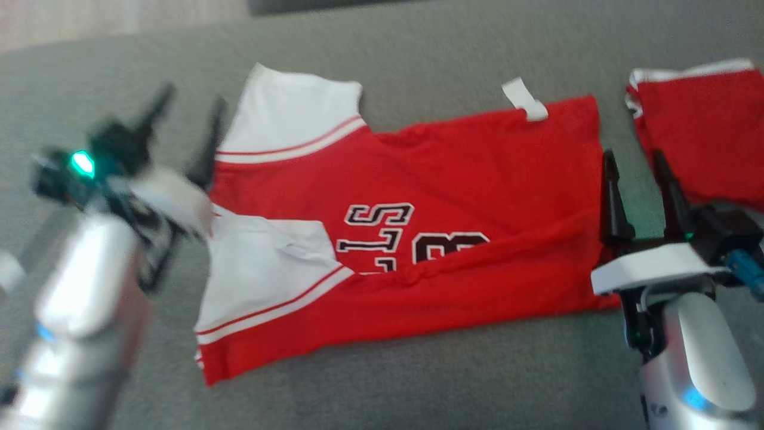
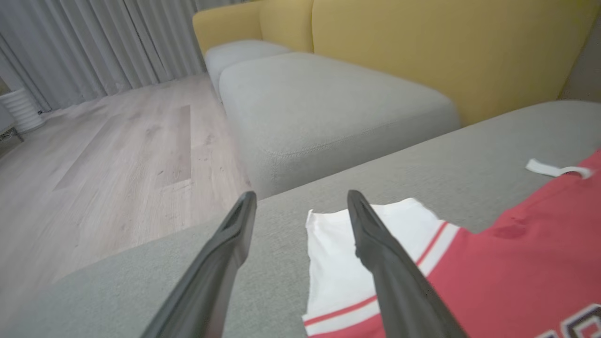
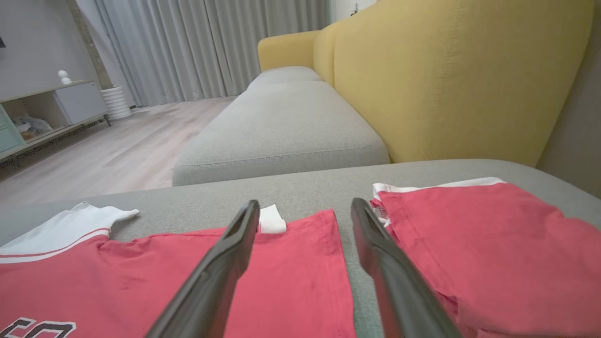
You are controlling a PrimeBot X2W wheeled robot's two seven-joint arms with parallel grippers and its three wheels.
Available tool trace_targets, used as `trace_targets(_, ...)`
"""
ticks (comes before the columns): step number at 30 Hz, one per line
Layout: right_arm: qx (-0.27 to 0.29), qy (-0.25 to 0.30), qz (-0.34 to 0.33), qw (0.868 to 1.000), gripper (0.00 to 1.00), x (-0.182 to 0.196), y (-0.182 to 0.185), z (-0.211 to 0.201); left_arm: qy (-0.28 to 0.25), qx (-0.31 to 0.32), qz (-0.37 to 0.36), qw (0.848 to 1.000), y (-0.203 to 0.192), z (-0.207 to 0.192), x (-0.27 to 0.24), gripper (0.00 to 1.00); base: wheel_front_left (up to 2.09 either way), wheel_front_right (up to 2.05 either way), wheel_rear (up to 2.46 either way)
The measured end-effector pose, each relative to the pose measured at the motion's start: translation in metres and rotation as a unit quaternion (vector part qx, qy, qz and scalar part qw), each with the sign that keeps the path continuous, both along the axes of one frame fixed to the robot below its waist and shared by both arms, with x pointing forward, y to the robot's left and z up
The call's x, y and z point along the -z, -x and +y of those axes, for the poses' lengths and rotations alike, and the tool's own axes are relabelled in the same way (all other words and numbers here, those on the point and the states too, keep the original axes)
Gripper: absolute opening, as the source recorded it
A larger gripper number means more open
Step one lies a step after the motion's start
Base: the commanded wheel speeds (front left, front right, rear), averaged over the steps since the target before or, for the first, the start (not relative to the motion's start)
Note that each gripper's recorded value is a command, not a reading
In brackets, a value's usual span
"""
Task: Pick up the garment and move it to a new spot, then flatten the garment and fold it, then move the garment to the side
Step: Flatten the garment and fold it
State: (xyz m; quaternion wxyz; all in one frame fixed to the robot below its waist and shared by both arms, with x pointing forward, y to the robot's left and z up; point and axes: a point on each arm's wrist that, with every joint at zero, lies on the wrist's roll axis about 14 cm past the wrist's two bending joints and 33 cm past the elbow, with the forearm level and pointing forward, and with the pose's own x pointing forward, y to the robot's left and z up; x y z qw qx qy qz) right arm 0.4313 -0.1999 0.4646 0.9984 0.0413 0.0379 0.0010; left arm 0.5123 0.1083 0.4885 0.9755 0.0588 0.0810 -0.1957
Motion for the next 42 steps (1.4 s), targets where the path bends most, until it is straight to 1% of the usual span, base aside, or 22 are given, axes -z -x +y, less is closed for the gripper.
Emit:
trace_targets(3, 0.006, -0.002, 0.008, 1.0, 1.0, 0.011, -0.003, -0.005, -0.035, 0.008, 0.041, 0.999, -0.033, 0.003, 0.014, 1.0, 0.0, 0.0, 0.0)
trace_targets(5, 0.006, 0.001, 0.019, 1.0, 1.0, 0.022, -0.003, -0.006, -0.045, 0.012, 0.072, 0.996, -0.05, 0.001, 0.025, 1.0, 0.0, 0.0, 0.0)
trace_targets(11, 0.016, 0.008, 0.035, 0.999, 1.0, 0.039, -0.01, -0.016, -0.089, 0.034, 0.161, 0.982, -0.079, -0.008, 0.075, 1.0, 0.0, 0.0, 0.0)
trace_targets(14, 0.025, 0.01, 0.036, 0.999, 1.0, 0.041, -0.013, -0.024, -0.081, 0.04, 0.195, 0.977, -0.085, -0.015, 0.096, 1.0, 0.0, 0.0, 0.0)
trace_targets(18, 0.031, 0.015, 0.044, 0.998, 1.0, 0.047, -0.01, -0.029, -0.077, 0.052, 0.218, 0.972, -0.09, -0.025, 0.114, 1.0, 0.0, 0.0, 0.0)
trace_targets(23, 0.035, 0.017, 0.051, 0.998, 1.0, 0.052, -0.008, -0.033, -0.075, 0.065, 0.241, 0.965, -0.087, -0.035, 0.126, 1.0, 0.0, 0.0, 0.0)
trace_targets(27, 0.036, 0.019, 0.055, 0.998, 1.0, 0.054, -0.006, -0.034, -0.079, 0.064, 0.255, 0.962, -0.09, -0.032, 0.13, 1.0, 0.0, 0.0, 0.0)
trace_targets(29, 0.037, 0.02, 0.057, 0.997, 1.0, 0.055, -0.006, -0.035, -0.072, 0.063, 0.272, 0.957, -0.091, -0.033, 0.133, 1.0, 0.0, 0.0, 0.0)
trace_targets(30, 0.038, 0.02, 0.058, 0.997, 1.0, 0.056, -0.006, -0.035, -0.071, 0.066, 0.279, 0.955, -0.089, -0.035, 0.134, 0.14, 0.0, 0.0, 0.0)
trace_targets(31, 0.038, 0.02, 0.058, 0.997, 1.0, 0.056, -0.006, -0.035, -0.065, 0.068, 0.286, 0.954, -0.088, -0.038, 0.134, 0.0, 0.0, 0.0, 0.0)
trace_targets(34, 0.037, 0.018, 0.057, 0.998, 1.0, 0.056, -0.007, -0.034, -0.04, 0.082, 0.306, 0.948, -0.08, -0.049, 0.13, 0.0, 0.0, 0.0, 0.0)
trace_targets(36, 0.035, 0.021, 0.057, 0.998, 1.0, 0.056, -0.008, -0.033, -0.039, 0.089, 0.3, 0.949, -0.077, -0.05, 0.127, 0.0, 0.0, 0.0, 0.0)
trace_targets(39, 0.02, 0.036, 0.059, 0.997, 1.0, 0.056, -0.011, -0.026, -0.03, 0.093, 0.273, 0.957, -0.074, -0.049, 0.116, 0.0, 0.0, 0.0, 0.0)
trace_targets(42, 0.007, 0.051, 0.063, 0.997, 1.0, 0.051, -0.018, -0.02, -0.009, 0.088, 0.222, 0.971, -0.075, -0.045, 0.094, 0.0, 0.0, 0.0, 0.0)
